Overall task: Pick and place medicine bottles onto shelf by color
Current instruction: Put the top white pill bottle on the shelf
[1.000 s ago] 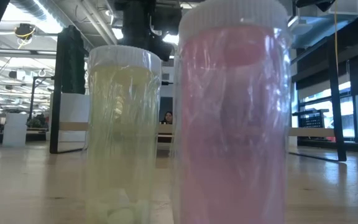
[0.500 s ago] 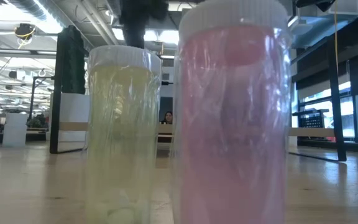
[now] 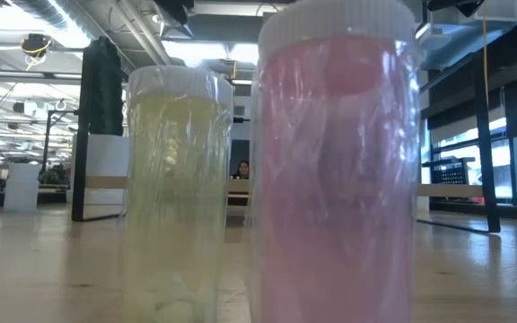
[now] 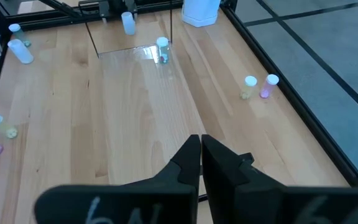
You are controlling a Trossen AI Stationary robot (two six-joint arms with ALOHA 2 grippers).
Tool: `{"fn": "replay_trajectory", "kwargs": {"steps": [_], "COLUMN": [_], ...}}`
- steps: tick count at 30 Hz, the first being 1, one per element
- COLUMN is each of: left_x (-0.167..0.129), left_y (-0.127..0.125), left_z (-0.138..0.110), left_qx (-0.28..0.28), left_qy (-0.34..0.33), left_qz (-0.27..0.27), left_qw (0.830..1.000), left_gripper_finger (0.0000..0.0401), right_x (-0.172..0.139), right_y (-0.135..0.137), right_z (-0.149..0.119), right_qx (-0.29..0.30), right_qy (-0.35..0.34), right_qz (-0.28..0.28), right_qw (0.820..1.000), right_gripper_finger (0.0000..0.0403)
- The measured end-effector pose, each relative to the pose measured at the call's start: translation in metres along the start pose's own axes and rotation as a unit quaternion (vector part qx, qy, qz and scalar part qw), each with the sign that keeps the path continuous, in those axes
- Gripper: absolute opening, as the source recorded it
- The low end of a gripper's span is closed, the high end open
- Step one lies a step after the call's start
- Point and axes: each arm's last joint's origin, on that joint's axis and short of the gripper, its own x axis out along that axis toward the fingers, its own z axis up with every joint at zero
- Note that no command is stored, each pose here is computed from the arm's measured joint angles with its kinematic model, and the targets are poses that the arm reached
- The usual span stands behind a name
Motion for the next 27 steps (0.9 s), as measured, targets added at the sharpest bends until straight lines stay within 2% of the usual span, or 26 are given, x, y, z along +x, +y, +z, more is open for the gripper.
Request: {"fn": "replay_trajectory", "kwargs": {"steps": [8,14,18,21,27], "left_x": [-0.008,-0.008,-0.007,-0.006,-0.002], "left_y": [-0.015,-0.015,-0.011,-0.007,0.005], "left_z": [-0.006,-0.006,-0.005,-0.003,0.001], "left_qx": [0.015,0.018,0.035,0.042,0.042], "left_qy": [-0.006,-0.017,-0.019,-0.018,-0.017], "left_qz": [-0.022,0.005,0.018,0.024,0.039], "left_qw": [1.0,1.0,0.999,0.999,0.998], "left_gripper_finger": [0.0255,0.0255,0.0255,0.0255,0.0255], "right_x": [0.0,0.0,0.001,0.002,0.01], "right_y": [0.0,0.0,0.0,0.0,-0.003], "right_z": [0.0,0.0,0.005,0.011,0.016], "right_qx": [0.017,0.039,0.069,0.097,0.12], "right_qy": [0.0,-0.001,-0.029,-0.064,-0.091], "right_qz": [0.0,-0.002,-0.023,-0.053,-0.155], "right_qw": [1.0,0.999,0.997,0.992,0.976], "right_gripper_finger": [0.0018,0.0018,0.0018,0.0018,0.0005]}}
